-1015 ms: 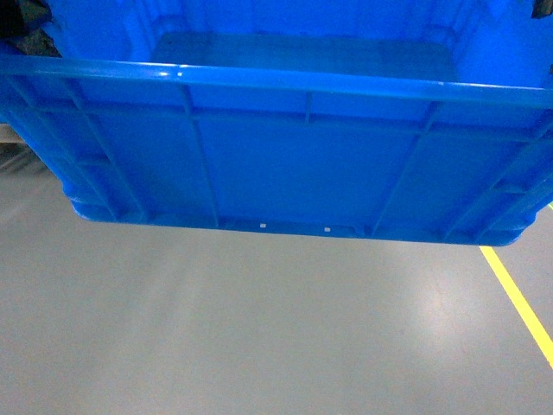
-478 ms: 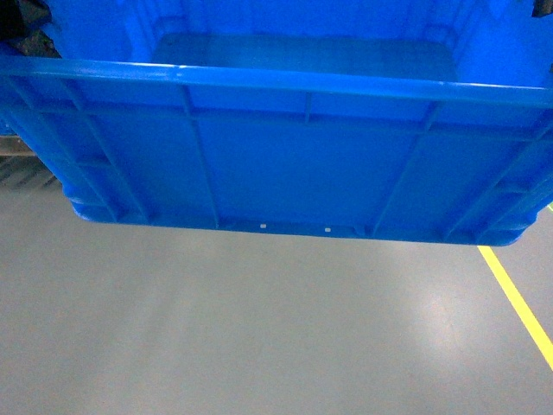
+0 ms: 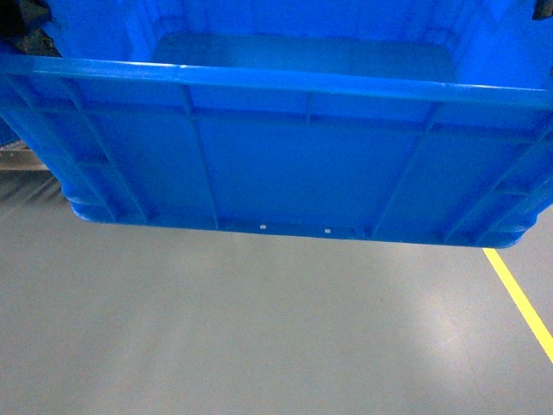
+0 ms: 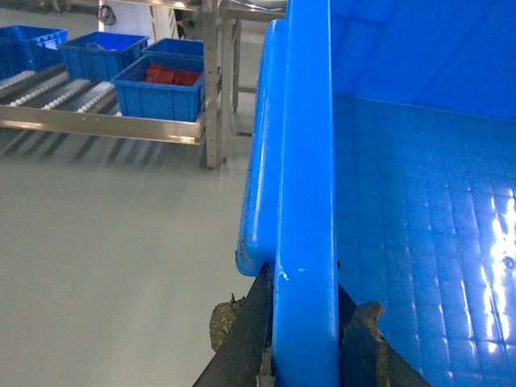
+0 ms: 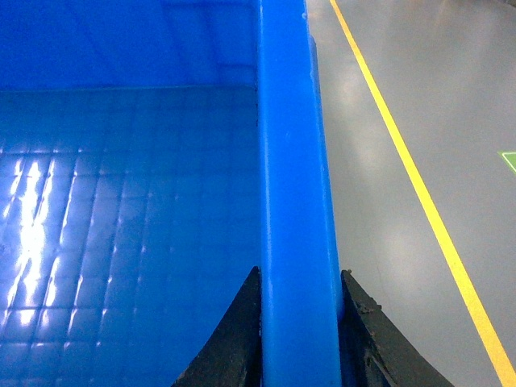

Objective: Place box next to blue box on left shelf

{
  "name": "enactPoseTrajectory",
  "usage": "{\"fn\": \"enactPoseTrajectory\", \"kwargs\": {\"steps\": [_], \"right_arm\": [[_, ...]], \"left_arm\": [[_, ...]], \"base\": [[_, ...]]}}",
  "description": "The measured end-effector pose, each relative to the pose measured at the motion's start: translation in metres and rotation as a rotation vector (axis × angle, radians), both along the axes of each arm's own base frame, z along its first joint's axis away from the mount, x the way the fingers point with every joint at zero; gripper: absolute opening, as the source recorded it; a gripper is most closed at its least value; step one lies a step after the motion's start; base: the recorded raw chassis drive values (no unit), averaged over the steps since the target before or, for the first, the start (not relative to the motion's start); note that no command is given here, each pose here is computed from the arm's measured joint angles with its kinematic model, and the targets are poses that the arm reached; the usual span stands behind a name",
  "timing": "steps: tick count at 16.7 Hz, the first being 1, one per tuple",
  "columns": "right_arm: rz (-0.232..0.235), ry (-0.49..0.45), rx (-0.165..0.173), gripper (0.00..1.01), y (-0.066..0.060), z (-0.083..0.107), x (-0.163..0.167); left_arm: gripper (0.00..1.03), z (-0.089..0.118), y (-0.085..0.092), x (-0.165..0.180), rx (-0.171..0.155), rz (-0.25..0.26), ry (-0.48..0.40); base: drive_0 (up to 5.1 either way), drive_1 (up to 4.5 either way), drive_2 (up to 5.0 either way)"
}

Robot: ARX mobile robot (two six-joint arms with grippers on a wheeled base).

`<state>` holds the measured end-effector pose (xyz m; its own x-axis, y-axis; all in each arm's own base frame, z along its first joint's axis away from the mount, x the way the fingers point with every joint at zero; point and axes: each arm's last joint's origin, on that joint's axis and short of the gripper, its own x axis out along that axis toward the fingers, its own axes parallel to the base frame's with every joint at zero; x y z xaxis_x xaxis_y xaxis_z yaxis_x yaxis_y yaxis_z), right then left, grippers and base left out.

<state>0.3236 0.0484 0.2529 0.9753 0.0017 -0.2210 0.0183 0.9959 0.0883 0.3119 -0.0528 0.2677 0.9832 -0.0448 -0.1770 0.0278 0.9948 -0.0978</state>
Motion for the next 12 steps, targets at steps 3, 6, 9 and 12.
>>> {"fn": "enactPoseTrajectory", "kwargs": {"steps": [3, 6, 9, 12], "right_arm": [[0.000, -0.002, 0.000, 0.19, 0.0000, 0.0001, 0.0000], [0.000, -0.001, 0.000, 0.19, 0.0000, 0.0001, 0.0000], [0.000, 0.003, 0.000, 0.19, 0.0000, -0.0003, -0.0001], [0.000, -0.002, 0.000, 0.19, 0.0000, 0.0002, 0.0000]], "left_arm": [[0.08, 0.0002, 0.0000, 0.0000, 0.000, 0.000, -0.002], [0.08, 0.0003, 0.0000, 0.0001, 0.000, -0.001, -0.003], [0.08, 0.0000, 0.0000, 0.0000, 0.000, -0.001, 0.000], [0.08, 0.0002, 0.0000, 0.0000, -0.001, -0.001, -0.002]], "base": [[0.0, 4.20, -4.2], [-0.1, 4.14, -4.3], [-0.1, 4.14, -4.3], [-0.1, 4.16, -4.3]]}}
